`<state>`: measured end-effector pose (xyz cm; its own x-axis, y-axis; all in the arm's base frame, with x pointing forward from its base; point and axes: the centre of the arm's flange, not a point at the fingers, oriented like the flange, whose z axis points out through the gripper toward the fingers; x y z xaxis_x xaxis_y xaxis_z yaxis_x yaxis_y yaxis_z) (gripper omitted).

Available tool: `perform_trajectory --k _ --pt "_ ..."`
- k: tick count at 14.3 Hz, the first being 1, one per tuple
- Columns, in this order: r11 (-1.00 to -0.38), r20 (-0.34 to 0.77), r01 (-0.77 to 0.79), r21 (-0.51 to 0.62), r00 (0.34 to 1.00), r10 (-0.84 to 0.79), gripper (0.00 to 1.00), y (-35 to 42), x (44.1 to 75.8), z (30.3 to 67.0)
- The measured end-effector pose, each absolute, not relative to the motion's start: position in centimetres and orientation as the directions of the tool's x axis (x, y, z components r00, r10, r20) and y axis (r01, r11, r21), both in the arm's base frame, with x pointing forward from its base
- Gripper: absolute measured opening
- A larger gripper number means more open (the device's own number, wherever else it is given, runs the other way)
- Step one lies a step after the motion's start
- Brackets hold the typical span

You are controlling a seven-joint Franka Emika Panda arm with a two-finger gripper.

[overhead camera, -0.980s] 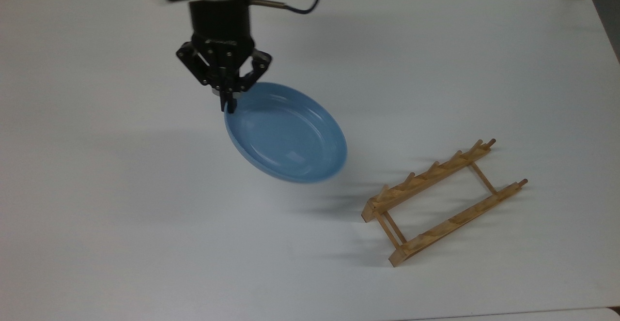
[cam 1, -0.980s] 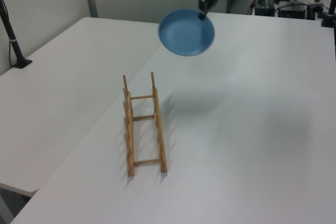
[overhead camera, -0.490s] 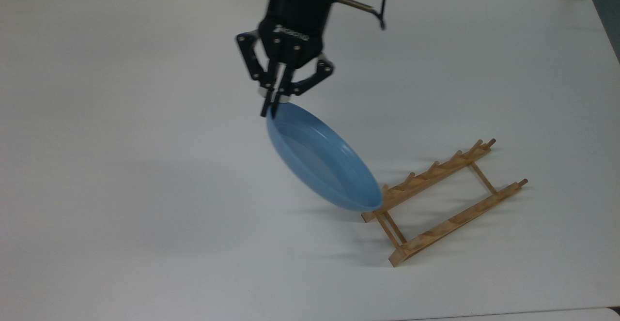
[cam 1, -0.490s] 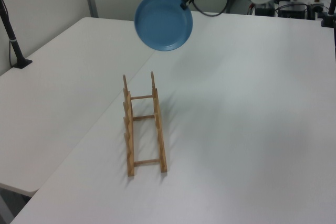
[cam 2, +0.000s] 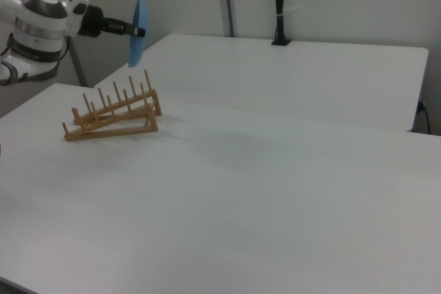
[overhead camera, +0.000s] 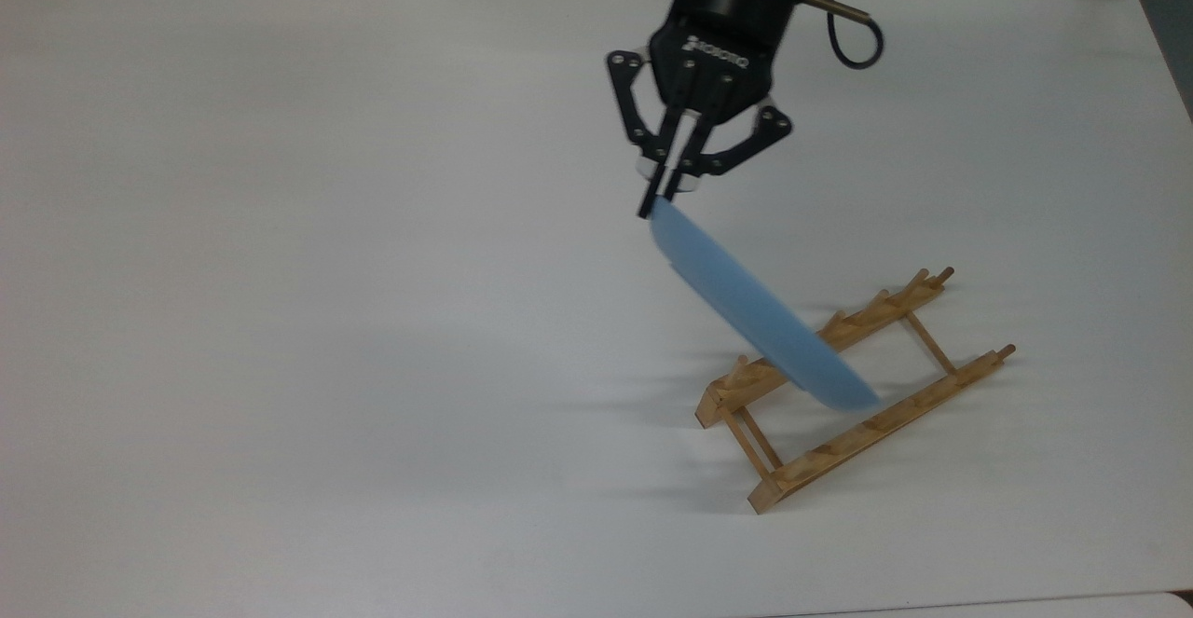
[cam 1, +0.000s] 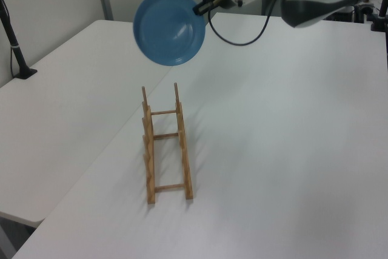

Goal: Place plate in plate rack
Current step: 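Carry the upright plate over the wooden rack and lower it between pegs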

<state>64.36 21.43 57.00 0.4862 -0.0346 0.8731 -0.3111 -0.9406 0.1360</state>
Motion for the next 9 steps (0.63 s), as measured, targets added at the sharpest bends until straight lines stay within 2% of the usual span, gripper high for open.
perform_trajectory --k 4,9 --pt "-0.929 0.924 -0.348 0.123 0.382 -0.021 0.05 24.3 64.1 54.2" --pt "-0.919 0.922 -0.362 0.155 0.388 0.002 0.05 25.2 64.6 50.1"
